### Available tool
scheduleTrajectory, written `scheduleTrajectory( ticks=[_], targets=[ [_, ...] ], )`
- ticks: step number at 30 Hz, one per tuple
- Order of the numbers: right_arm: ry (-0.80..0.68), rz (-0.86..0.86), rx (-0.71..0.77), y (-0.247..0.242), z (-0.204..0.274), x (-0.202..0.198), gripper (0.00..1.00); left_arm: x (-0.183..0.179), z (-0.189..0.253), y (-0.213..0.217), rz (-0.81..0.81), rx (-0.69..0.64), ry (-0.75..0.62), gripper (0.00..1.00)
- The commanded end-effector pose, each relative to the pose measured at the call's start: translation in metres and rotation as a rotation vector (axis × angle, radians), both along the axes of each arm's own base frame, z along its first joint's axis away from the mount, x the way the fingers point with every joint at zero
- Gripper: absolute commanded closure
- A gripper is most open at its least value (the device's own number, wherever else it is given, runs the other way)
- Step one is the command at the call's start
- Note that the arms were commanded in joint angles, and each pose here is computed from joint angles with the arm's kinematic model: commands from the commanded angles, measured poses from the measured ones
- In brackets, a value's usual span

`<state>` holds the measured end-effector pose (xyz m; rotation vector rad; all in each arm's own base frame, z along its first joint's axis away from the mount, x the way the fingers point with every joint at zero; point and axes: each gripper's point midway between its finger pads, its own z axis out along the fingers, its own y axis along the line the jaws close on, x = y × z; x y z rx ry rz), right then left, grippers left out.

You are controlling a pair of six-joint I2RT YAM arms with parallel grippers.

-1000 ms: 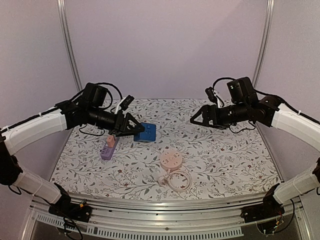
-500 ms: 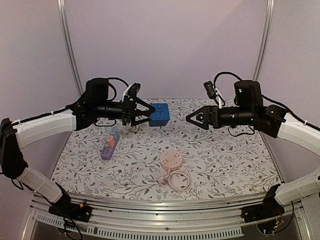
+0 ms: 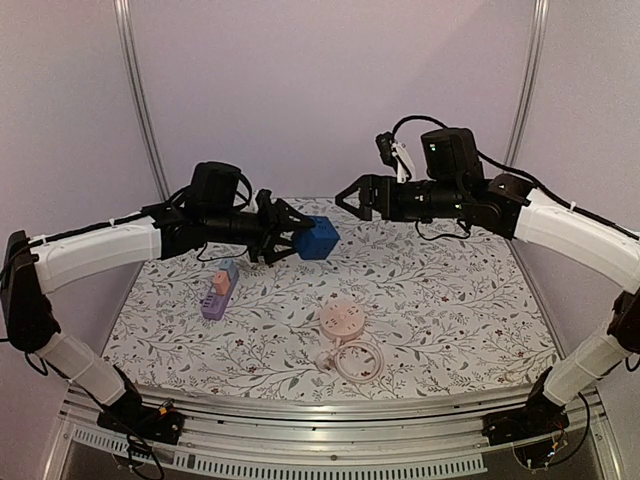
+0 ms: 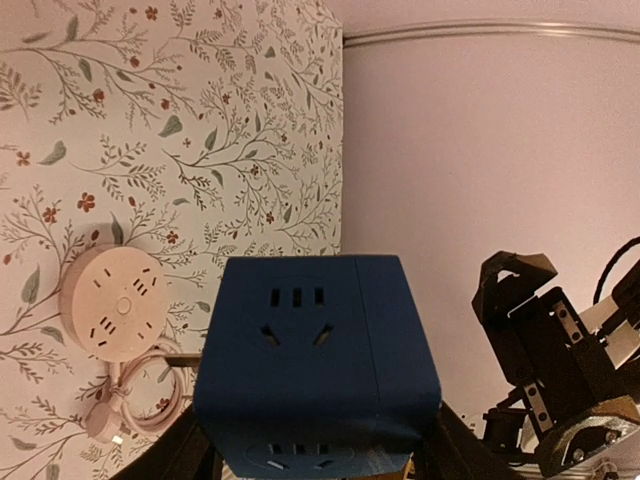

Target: Insert the plug

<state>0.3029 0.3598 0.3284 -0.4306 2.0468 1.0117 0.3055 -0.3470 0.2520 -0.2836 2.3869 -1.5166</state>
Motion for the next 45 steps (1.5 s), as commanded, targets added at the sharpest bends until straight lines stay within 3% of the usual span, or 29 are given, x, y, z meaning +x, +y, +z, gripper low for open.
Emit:
scheduleTrajectory(
  ticks=[1,13,45],
  targets=[
    [0.089,-0.022,-0.076,0.014,-0.026,0.004,0.01,0.008,-0.004,0.006,0.168,0.028,0.085,0.77],
    [0.206,0.049,-0.134,0.046,-0.063,-0.004,0.01,0.013,-0.004,0.007,0.296,0.003,0.139,0.78],
    [0.304,0.143,-0.182,0.076,-0.096,-0.014,0.01,-0.001,0.009,-0.004,0.21,-0.023,0.072,0.79]
  ],
)
